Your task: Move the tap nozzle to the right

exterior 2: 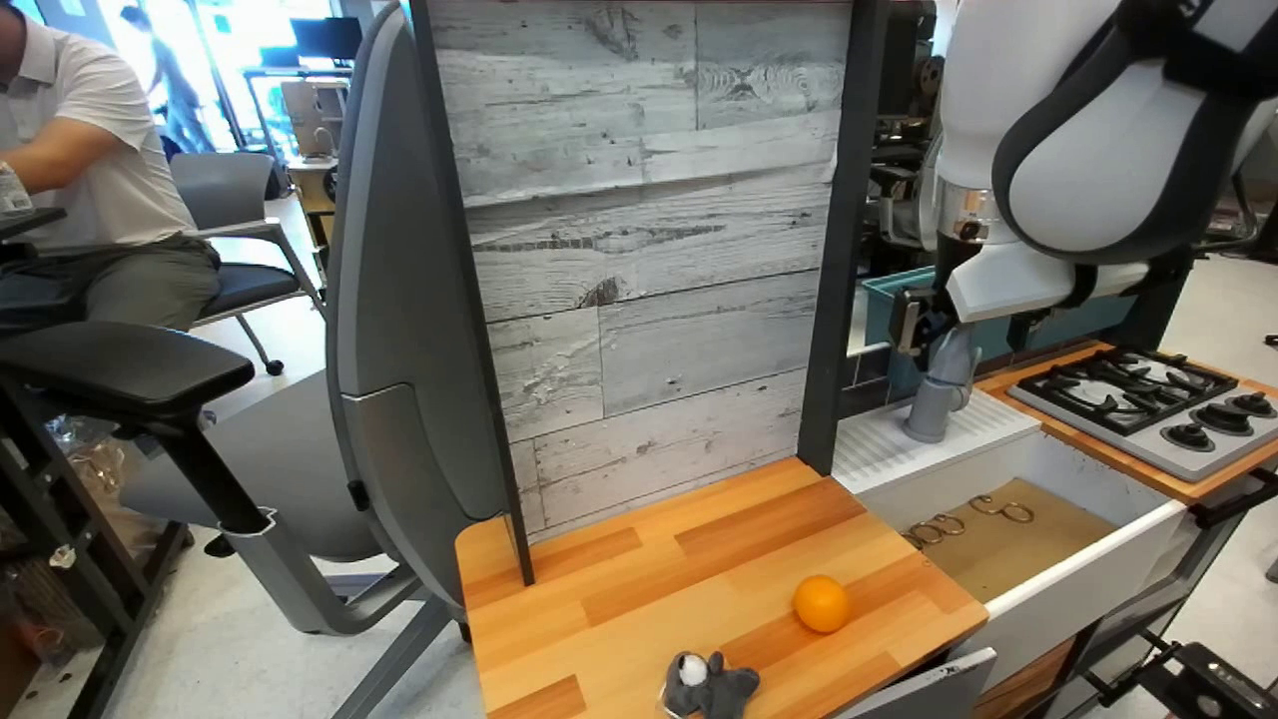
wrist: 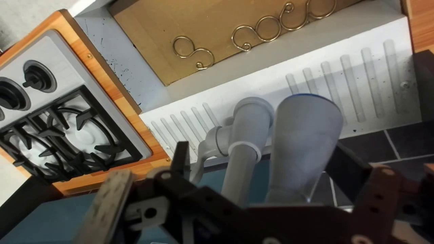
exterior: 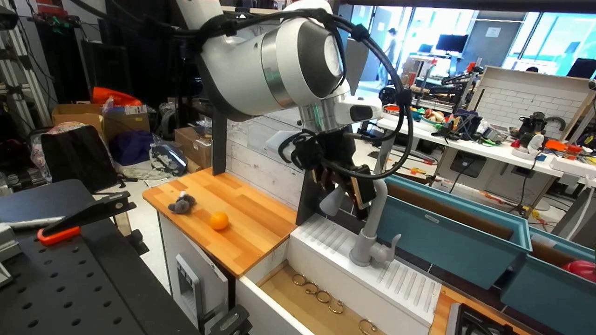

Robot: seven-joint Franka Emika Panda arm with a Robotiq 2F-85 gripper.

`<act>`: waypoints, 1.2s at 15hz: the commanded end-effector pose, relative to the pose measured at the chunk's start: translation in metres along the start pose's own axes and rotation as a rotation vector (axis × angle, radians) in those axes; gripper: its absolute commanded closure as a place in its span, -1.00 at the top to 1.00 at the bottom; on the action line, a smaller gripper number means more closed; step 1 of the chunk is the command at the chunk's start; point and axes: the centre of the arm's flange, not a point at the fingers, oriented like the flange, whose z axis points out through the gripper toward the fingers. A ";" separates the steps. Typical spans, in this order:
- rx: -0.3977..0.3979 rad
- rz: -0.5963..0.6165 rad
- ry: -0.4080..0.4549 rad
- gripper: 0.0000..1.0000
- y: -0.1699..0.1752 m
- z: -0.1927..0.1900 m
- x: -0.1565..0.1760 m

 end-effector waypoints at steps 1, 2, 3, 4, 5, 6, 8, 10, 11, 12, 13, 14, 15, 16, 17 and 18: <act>-0.018 0.024 0.009 1.00 0.017 0.000 -0.010; -0.022 0.030 0.000 1.00 0.023 0.001 -0.013; -0.027 0.036 -0.007 1.00 0.028 0.002 -0.015; -0.037 0.044 -0.018 1.00 0.035 0.005 -0.017; -0.043 0.052 -0.027 1.00 0.042 0.007 -0.020; -0.049 0.063 -0.037 1.00 0.051 0.009 -0.023; -0.065 0.089 -0.052 1.00 0.070 0.012 -0.026; -0.077 0.120 -0.045 1.00 0.089 0.012 -0.025; -0.080 0.134 -0.042 1.00 0.096 0.013 -0.025; -0.080 0.144 -0.037 1.00 0.101 0.013 -0.026; -0.082 0.149 -0.031 1.00 0.103 0.012 -0.027; -0.075 0.140 -0.037 1.00 0.101 0.009 -0.029; -0.063 0.130 -0.064 1.00 0.097 0.005 -0.033; -0.049 0.109 -0.103 1.00 0.090 -0.002 -0.037; -0.045 0.077 -0.139 1.00 0.085 -0.008 -0.041; -0.026 0.037 -0.181 1.00 0.080 -0.019 -0.048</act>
